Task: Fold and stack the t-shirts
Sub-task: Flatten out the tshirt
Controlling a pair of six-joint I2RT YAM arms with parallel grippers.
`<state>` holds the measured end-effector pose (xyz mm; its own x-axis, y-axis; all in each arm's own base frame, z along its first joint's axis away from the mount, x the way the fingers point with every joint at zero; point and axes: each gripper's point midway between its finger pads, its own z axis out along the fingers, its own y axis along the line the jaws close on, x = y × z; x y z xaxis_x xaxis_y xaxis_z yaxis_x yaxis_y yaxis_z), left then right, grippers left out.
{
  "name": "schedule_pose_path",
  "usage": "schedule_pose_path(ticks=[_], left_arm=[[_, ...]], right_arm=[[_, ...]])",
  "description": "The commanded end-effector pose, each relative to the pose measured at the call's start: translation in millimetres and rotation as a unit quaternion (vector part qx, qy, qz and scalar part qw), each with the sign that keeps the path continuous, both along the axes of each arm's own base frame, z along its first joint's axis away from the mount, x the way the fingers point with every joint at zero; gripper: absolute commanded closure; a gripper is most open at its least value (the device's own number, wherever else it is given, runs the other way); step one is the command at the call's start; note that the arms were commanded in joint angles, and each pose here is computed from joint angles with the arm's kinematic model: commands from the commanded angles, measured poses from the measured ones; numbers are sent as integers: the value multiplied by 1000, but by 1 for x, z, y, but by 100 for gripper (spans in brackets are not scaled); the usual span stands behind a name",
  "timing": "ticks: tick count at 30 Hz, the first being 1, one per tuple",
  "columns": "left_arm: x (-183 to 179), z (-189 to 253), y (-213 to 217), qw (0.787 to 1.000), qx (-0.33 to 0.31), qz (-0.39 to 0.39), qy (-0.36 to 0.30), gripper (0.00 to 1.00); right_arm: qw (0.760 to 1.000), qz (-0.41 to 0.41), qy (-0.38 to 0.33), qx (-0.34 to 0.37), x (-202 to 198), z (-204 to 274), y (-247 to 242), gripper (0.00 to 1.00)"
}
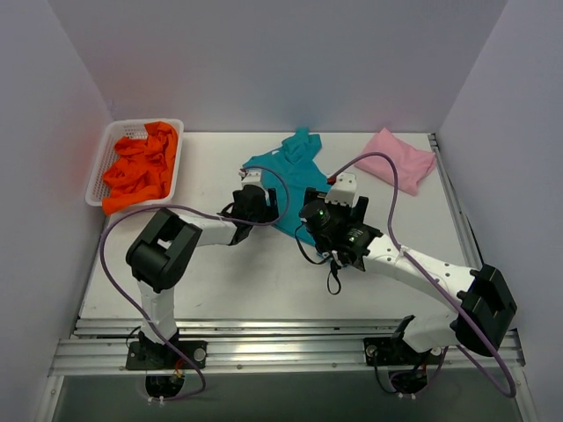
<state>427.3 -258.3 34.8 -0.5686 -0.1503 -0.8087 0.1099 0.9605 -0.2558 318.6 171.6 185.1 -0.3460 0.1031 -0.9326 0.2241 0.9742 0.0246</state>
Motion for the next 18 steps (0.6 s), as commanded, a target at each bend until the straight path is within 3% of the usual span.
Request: schedule_pose_path(ticks=[1, 4, 9, 12, 14, 18], left_arm=[[14, 13, -23, 999, -24, -29, -17, 15], [13, 6, -26, 999, -26, -35, -7, 30], [11, 2, -23, 999, -24, -25, 5, 97], [-5, 14, -15, 1000, -23, -6, -9, 98], [-19, 45, -7, 999, -27, 25, -30, 98], [-76, 89, 2, 997, -22, 63, -48, 98]], right_arm=[[1000, -19, -5, -6, 0, 2, -11, 0], [1000, -21, -3, -9, 0, 0, -13, 0], [1000, -26, -2, -10, 2, -1, -16, 0], [1000, -26, 0, -11, 3, -5, -16, 0], [1000, -23, 5, -11, 4, -8, -14, 0], [1000, -12, 12, -4, 5, -10, -6, 0]])
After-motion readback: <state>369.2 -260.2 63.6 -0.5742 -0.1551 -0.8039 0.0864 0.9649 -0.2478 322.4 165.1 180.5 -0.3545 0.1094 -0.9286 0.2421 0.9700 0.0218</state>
